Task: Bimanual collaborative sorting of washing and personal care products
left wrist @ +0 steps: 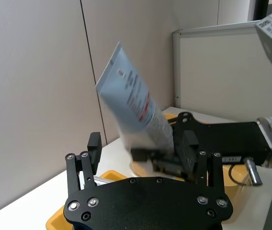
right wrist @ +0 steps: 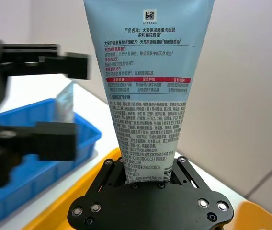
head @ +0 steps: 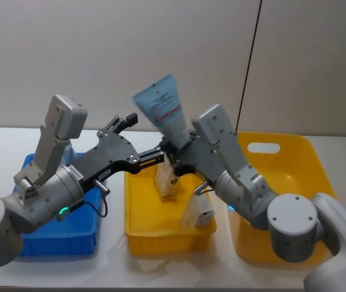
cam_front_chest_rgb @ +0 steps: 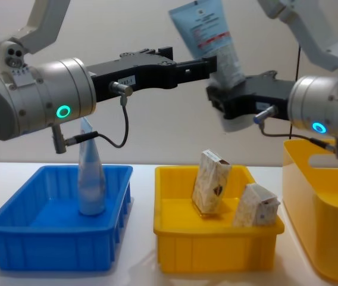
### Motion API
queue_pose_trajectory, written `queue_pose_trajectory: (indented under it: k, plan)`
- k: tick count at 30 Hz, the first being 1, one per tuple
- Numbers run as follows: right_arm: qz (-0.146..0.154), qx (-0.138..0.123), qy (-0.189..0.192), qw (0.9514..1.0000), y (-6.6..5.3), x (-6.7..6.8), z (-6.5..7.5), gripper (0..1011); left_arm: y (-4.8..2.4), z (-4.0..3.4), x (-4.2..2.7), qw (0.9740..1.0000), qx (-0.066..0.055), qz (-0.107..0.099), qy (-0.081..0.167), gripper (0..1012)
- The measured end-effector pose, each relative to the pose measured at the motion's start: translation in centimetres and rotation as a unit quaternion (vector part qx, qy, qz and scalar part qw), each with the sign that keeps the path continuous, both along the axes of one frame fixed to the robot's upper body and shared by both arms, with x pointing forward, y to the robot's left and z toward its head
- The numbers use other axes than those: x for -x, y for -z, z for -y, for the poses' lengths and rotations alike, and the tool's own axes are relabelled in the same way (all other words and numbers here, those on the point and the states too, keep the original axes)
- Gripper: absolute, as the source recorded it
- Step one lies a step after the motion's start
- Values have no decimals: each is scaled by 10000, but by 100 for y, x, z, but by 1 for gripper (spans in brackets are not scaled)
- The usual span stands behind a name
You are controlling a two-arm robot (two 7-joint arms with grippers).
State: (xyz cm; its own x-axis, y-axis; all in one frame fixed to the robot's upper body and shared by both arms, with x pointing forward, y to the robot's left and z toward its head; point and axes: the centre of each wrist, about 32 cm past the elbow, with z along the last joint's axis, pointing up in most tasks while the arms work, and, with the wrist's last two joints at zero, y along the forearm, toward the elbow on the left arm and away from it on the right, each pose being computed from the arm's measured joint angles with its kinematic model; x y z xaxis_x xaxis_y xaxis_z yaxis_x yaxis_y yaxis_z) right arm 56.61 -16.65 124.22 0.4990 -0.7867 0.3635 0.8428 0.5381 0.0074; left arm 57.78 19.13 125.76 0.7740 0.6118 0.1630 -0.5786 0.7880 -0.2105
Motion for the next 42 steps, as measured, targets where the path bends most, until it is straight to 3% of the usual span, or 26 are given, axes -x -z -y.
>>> queue_pose_trajectory:
  k: [9, 19, 26, 32, 42]
  plan:
    - [232, -191, 594, 9978, 45, 60, 89, 227, 0, 0, 0, 10000, 0, 0, 1, 1001]
    - [191, -486, 1316, 9899, 90, 170, 228, 223, 0, 0, 0, 10000, 0, 1, 0, 1001]
    - [-75, -727, 1842, 9802, 126, 249, 356, 217, 0, 0, 0, 10000, 0, 1, 0, 1001]
    - [-416, -905, 2288, 9684, 182, 310, 485, 217, 0, 0, 0, 10000, 0, 1, 0, 1001]
    - [-888, -1090, 2699, 9526, 271, 322, 632, 216, -1, 0, 0, 10000, 0, 1, 1, 1001]
